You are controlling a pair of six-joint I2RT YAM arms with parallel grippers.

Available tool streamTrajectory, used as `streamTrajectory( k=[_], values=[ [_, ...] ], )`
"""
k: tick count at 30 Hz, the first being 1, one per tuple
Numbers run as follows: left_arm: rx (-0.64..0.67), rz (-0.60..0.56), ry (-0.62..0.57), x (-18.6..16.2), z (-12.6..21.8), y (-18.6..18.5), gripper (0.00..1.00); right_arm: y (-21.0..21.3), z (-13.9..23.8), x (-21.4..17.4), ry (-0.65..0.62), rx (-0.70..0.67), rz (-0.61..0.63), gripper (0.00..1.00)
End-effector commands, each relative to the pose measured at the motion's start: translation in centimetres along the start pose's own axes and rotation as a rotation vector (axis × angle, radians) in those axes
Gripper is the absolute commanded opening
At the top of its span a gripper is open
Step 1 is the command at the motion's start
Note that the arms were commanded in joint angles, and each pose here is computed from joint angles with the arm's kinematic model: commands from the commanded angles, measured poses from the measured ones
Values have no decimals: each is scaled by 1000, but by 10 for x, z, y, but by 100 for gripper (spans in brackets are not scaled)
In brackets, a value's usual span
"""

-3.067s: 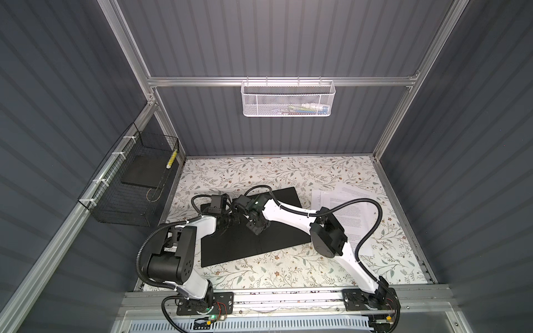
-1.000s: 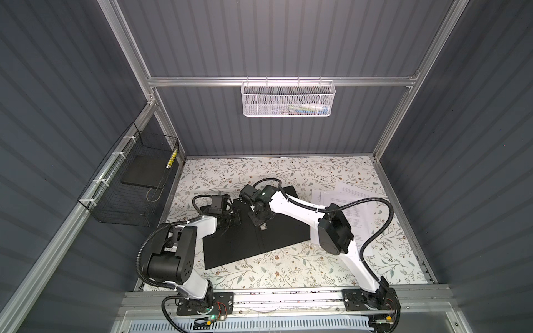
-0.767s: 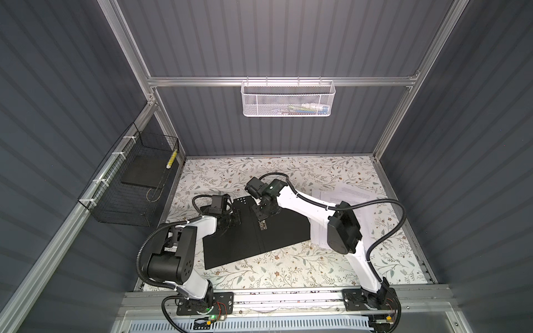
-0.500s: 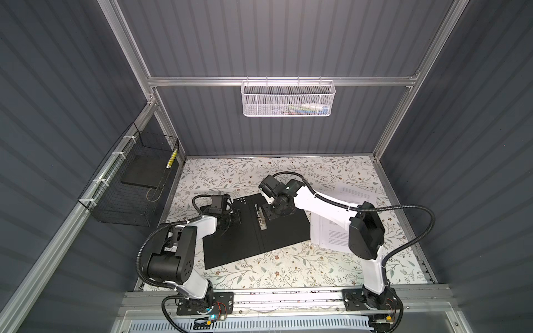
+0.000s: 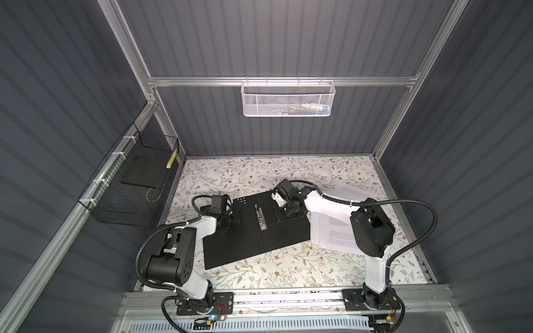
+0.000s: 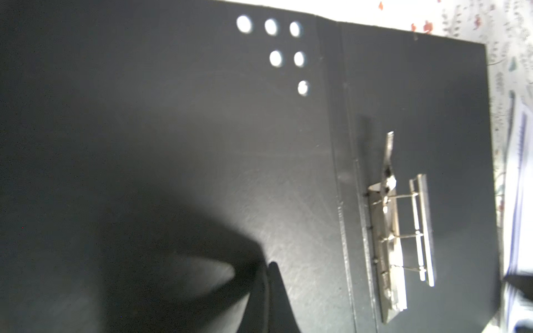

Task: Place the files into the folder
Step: 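Flip the clip lever open and raise the right gripper away, then move the open right gripper over the paper stack while left arm reaches over folder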

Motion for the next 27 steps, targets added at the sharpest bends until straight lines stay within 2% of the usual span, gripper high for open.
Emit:
streamTrajectory(
  k=[1,3,5,7,9,11,12,14,19,27],
  values=[
    [100,33,23,-7,12,10,0,-37,26,15,-74,-26,-8,56],
    [36,54,-11,-3,22,0,0,-57,32,18,-112,-66,-12,59],
    [-33,71,-43,-2,31,-9,10,-74,34,20,-126,-73,-39,61],
    [-37,83,-47,-3,35,-9,28,-87,32,20,-112,-59,-75,62],
    [18,82,-33,-4,38,-5,46,-98,30,18,-106,-58,-90,63],
    [61,85,-42,-5,41,0,69,-106,28,15,-115,-76,-93,64],
    [77,87,-57,-4,43,2,77,-111,25,13,-114,-75,-102,65],
    [95,99,-79,-3,48,3,88,-114,18,8,-99,-56,-119,65],
    [109,122,-111,0,56,3,99,-115,2,2,-79,-10,-125,66],
    [53,116,-78,-2,52,-1,99,-119,-11,-14,-20,-34,-149,66]
  ],
)
Point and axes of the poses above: each gripper's point midway between its finger pads, its own z axis back along the fingers, its own y axis along the line the jaws close on, x = y × z, the point moved 7 cm from there along z, back along the fingers, and after that the axes turned 13 degrees about z, right-handed, at the moved point
